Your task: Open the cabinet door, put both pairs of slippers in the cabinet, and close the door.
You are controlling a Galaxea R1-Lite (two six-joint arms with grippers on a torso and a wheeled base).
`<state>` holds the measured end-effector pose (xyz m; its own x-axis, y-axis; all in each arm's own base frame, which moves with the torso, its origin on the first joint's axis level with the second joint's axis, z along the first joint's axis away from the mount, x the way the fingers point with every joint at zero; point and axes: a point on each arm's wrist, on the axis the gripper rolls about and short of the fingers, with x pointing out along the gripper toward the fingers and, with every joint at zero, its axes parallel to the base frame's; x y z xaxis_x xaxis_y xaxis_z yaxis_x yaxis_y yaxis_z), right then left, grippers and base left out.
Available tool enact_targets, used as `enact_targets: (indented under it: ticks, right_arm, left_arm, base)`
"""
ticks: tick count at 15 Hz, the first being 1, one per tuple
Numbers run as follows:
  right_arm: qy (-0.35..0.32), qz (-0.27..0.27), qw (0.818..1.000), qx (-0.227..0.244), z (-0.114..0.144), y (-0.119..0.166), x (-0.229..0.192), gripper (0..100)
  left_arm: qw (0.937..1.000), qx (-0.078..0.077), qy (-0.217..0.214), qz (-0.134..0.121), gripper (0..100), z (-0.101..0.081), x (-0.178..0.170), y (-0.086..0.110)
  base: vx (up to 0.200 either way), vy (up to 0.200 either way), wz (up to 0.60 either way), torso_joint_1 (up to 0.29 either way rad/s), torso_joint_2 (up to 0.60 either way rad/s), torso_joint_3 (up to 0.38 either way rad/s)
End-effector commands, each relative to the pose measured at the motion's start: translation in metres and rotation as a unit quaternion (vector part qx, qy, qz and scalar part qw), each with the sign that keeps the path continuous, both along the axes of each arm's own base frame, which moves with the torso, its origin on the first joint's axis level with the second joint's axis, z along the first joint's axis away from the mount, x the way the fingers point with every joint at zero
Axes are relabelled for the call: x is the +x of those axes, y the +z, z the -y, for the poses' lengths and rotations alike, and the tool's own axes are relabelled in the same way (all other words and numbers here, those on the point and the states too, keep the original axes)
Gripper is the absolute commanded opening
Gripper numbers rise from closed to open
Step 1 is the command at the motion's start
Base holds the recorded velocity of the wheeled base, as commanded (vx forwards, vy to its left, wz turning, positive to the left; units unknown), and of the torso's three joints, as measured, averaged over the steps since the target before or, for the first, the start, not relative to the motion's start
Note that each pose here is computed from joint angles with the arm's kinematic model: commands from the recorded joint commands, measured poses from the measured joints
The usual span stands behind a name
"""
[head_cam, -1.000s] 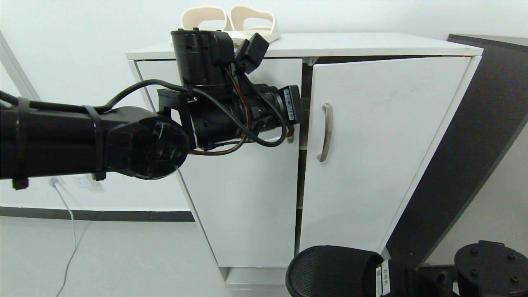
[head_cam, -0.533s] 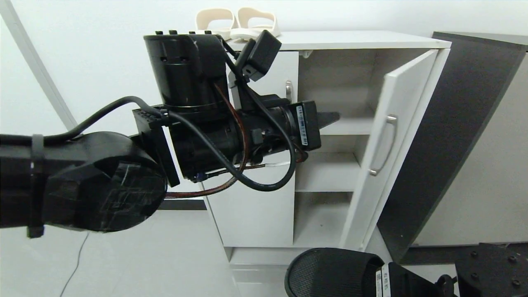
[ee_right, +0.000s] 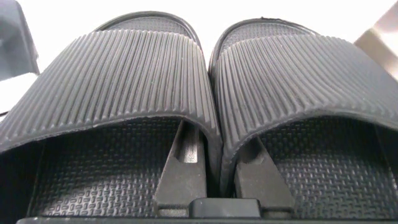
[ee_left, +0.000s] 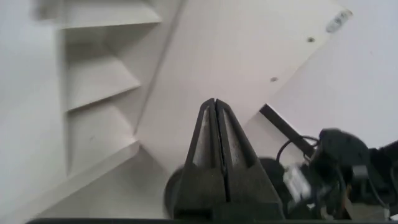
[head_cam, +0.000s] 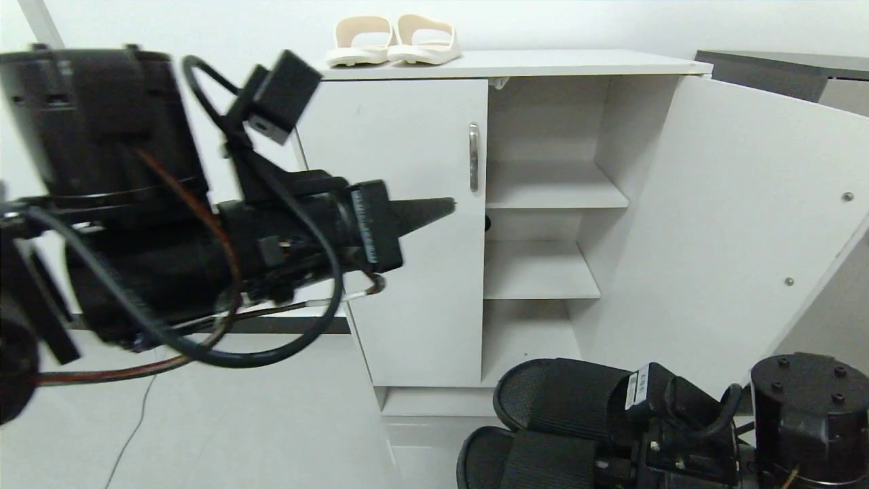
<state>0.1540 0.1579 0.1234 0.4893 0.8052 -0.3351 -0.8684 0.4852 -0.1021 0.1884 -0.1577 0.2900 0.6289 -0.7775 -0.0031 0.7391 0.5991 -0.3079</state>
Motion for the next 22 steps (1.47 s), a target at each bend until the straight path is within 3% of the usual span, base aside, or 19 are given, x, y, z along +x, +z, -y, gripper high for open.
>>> enact_targets:
  ticks: [1,3,4,6,7,9,11,13,14,15,16,18,19,20,21,22]
  right_arm:
    - [-0.017,0.001,1.0,0.002,0.003,0.001,0.008,0]
    - [-0.029,-0.011,1.0,0.004,0.002,-0.002,0.014,0]
    - [-0.035,-0.014,0.999,0.008,0.002,-0.001,0.018,0]
    - [-0.044,-0.014,0.999,0.01,0.003,0.0,0.021,0]
    - [-0.047,-0.012,0.999,0.012,0.004,0.001,0.021,0]
    - [-0.053,-0.012,0.998,0.012,0.006,0.001,0.023,0]
    - [-0.056,-0.012,0.998,0.011,0.007,0.001,0.024,0]
    - [-0.07,-0.009,0.997,0.01,0.008,0.002,0.025,0]
    - [-0.073,-0.011,0.997,0.012,0.008,0.002,0.025,0]
    - [-0.098,-0.024,0.995,0.024,0.006,0.003,0.029,0]
    - [-0.118,-0.031,0.992,0.027,0.004,0.002,0.032,0]
    - [-0.182,-0.054,0.981,0.028,-0.004,-0.006,0.039,0]
    - [-0.216,-0.064,0.974,0.037,-0.01,-0.008,0.041,0]
    - [-0.255,-0.073,0.962,0.056,-0.02,-0.008,0.039,0]
    - [-0.279,-0.073,0.955,0.072,-0.028,-0.007,0.035,0]
    - [-0.334,-0.068,0.935,0.101,-0.051,-0.009,0.033,0]
  left_arm:
    - [0.9987,-0.002,0.046,0.022,0,-0.076,-0.088,-0.003]
    - [0.9924,0.044,0.112,0.026,0,-0.113,-0.129,-0.023]
    - [0.984,0.065,0.163,0.033,0,-0.132,-0.146,-0.036]
    - [0.9707,0.076,0.225,0.039,0,-0.148,-0.168,-0.054]
    - [0.9485,0.087,0.301,0.049,0,-0.159,-0.19,-0.075]
    - [0.9117,0.108,0.393,0.052,0,-0.164,-0.206,-0.11]
    - [0.8828,0.122,0.45,0.054,0,-0.164,-0.217,-0.15]
    - [0.8644,0.135,0.482,0.044,0,-0.162,-0.218,-0.187]
    - [0.8609,0.139,0.488,0.042,0,-0.161,-0.218,-0.195]
    - [0.86,0.136,0.49,0.047,0,-0.161,-0.214,-0.21]
    - [0.8612,0.128,0.488,0.063,0,-0.161,-0.212,-0.212]
    - [0.8882,0.133,0.435,0.066,0,-0.158,-0.211,-0.214]
    - [0.8926,0.144,0.421,0.073,0,-0.158,-0.211,-0.214]
    - [0.8911,0.153,0.42,0.077,0,-0.158,-0.211,-0.214]
    - [0.8917,0.152,0.42,0.076,0,-0.158,-0.211,-0.214]
    - [0.892,0.148,0.421,0.074,0,-0.158,-0.211,-0.214]
  base:
    - [0.0,0.0,0.0,0.0,0.0,0.0]
    - [0.0,0.0,0.0,0.0,0.0,0.0]
    - [0.0,0.0,0.0,0.0,0.0,0.0]
    - [0.0,0.0,0.0,0.0,0.0,0.0]
    - [0.0,0.0,0.0,0.0,0.0,0.0]
    - [0.0,0.0,0.0,0.0,0.0,0.0]
    - [0.0,0.0,0.0,0.0,0.0,0.0]
    - [0.0,0.0,0.0,0.0,0.0,0.0]
    - [0.0,0.0,0.0,0.0,0.0,0.0]
    - [0.0,0.0,0.0,0.0,0.0,0.0]
    - [0.0,0.0,0.0,0.0,0.0,0.0]
    - [0.0,0.0,0.0,0.0,0.0,0.0]
    - [0.0,0.0,0.0,0.0,0.0,0.0]
    - [0.0,0.0,0.0,0.0,0.0,0.0]
    - [0.0,0.0,0.0,0.0,0.0,0.0]
    - [0.0,0.0,0.0,0.0,0.0,0.0]
